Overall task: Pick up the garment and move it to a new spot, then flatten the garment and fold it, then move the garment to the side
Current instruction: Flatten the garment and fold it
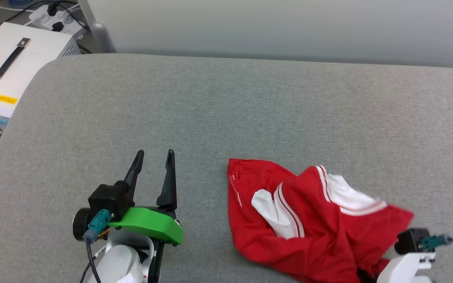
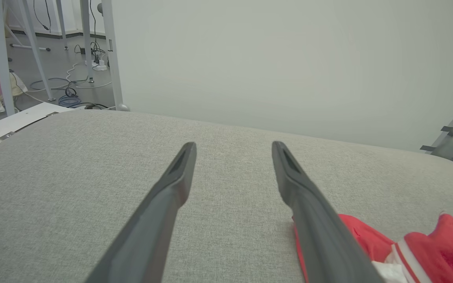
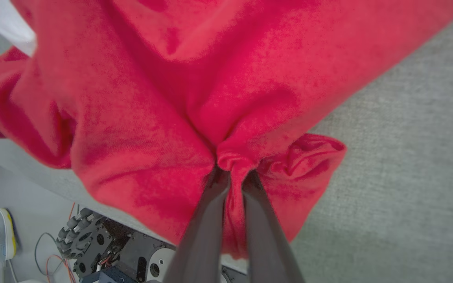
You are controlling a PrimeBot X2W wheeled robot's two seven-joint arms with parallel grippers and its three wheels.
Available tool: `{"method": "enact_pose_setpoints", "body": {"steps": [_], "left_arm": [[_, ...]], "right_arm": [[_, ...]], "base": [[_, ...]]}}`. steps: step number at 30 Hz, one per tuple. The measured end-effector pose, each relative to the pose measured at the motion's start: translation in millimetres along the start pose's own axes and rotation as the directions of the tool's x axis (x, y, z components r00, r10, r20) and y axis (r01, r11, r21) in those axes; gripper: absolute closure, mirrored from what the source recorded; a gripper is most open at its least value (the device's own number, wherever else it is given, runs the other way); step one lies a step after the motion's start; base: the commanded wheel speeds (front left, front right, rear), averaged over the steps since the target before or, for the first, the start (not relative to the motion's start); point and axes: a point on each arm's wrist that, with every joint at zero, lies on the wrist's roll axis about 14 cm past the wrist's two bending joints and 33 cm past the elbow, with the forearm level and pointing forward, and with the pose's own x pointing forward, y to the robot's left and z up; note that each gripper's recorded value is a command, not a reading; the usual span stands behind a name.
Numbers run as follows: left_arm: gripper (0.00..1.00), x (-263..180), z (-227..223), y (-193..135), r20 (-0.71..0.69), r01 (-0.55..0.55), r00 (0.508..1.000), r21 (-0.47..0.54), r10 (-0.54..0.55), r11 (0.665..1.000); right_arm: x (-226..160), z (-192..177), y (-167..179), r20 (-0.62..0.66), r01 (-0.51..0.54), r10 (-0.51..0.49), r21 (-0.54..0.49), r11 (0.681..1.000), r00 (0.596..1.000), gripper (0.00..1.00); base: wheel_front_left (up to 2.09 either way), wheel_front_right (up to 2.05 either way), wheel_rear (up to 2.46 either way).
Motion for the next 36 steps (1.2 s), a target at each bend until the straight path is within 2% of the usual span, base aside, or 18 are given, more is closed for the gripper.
{"method": "enact_pose_setpoints", "body": {"steps": [3,4,5,6,11,14,16,19,21,22,26,32,36], "left_arm": [[0.00,2,-1,-5,-0.003,0.016,1.000,0.002,-0.016,1.000],[0.00,2,-1,-6,-0.005,0.021,1.000,0.002,-0.021,1.000],[0.00,2,-2,-7,-0.008,0.024,1.000,0.002,-0.024,1.000],[0.00,3,-4,-8,-0.015,0.028,1.000,0.002,-0.027,1.000],[0.00,0,-7,-9,-0.029,0.035,0.999,0.007,-0.034,0.999],[0.00,-1,-7,-10,-0.033,0.037,0.999,0.010,-0.037,0.999],[0.00,-1,-6,-10,-0.032,0.034,0.999,0.010,-0.033,0.999],[0.00,-2,-6,-10,-0.031,0.036,0.999,0.007,-0.035,0.999],[0.00,-2,-5,-10,-0.028,0.033,0.999,0.008,-0.033,0.999],[0.00,-2,-4,-10,-0.027,0.032,0.999,0.008,-0.032,0.999],[0.00,-2,-7,-10,-0.034,0.031,0.999,0.005,-0.030,1.000],[0.00,0,-9,-8,-0.039,0.024,0.999,0.002,-0.024,1.000],[0.00,7,-9,-6,-0.034,0.019,0.999,0.000,-0.019,1.000]], "right_arm": [[-2,-21,7,-0.011,-0.001,0.002,0.078,0.997,1.000,1.00],[-2,-23,9,-0.006,-0.003,0.004,0.096,0.995,1.000,0.89],[-3,-23,10,0.008,-0.005,0.004,0.107,0.994,1.000,0.68],[-3,-23,11,0.021,-0.006,0.004,0.114,0.993,1.000,0.01],[-8,0,8,0.186,0.009,-0.033,0.128,0.992,0.982,0.00],[-22,27,-5,0.346,0.035,-0.082,0.140,0.989,0.934,0.00],[-34,46,-14,0.446,0.055,-0.117,0.150,0.987,0.887,0.00],[-51,68,-28,0.544,0.098,-0.165,0.149,0.984,0.823,0.00],[-59,80,-36,0.579,0.135,-0.188,0.135,0.982,0.793,0.00],[-60,83,-39,0.580,0.148,-0.191,0.121,0.982,0.792,0.00],[-57,98,-47,0.555,0.179,-0.177,0.053,0.983,0.813,0.00],[-27,107,-45,0.341,0.161,-0.103,-0.146,0.976,0.934,0.00],[-5,112,-35,0.183,0.104,-0.055,-0.267,0.958,0.982,0.00]], "base": [[0.00,0.00,0.00],[0.00,0.00,0.00],[0.00,0.00,0.00],[0.00,0.00,0.00],[0.00,0.00,0.00],[0.00,0.00,0.00],[0.00,0.00,0.00],[0.00,0.00,0.00],[0.00,0.00,0.00],[0.00,0.00,0.00],[0.00,0.00,0.00],[0.00,0.00,0.00],[0.00,0.00,0.00]]}}
